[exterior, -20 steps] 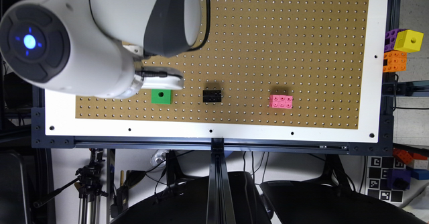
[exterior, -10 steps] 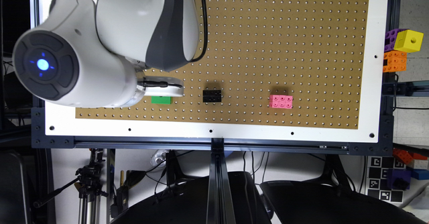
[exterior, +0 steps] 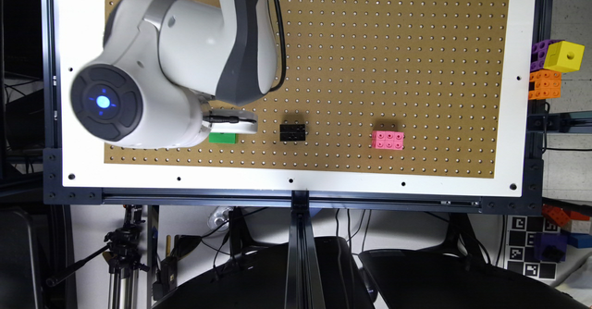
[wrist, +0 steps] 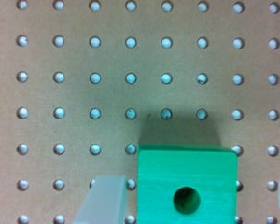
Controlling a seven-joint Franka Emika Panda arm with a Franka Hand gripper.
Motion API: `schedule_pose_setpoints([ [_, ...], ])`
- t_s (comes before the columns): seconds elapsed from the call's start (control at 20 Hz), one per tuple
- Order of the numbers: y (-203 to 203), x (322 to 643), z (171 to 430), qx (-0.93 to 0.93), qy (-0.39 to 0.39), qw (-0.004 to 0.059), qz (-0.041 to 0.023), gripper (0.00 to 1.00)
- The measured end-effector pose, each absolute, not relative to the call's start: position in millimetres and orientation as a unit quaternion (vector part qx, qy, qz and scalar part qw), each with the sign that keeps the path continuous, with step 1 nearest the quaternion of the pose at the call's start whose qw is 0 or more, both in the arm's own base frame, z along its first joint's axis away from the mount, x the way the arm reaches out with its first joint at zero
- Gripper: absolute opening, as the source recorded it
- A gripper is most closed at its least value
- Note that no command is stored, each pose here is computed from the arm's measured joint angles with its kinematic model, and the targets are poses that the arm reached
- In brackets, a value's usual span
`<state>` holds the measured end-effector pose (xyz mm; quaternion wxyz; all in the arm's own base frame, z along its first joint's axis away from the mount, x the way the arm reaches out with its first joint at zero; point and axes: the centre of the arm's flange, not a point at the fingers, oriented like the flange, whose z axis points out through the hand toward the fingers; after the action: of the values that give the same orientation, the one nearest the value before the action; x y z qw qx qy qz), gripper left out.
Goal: Pick up green block.
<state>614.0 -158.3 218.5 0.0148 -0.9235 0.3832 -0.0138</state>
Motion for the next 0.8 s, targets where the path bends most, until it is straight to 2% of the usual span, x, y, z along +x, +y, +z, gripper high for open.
schedule_pose_setpoints([
  [0.5,-157.9,612.2,184.3,-0.923,0.384,0.0158,-0.0108,1.00],
  [0.6,-158.2,613.2,175.7,-0.923,0.384,0.0163,-0.0153,1.00],
  [0.8,-159.3,619.5,175.5,-0.923,0.384,0.0174,-0.0198,1.00],
])
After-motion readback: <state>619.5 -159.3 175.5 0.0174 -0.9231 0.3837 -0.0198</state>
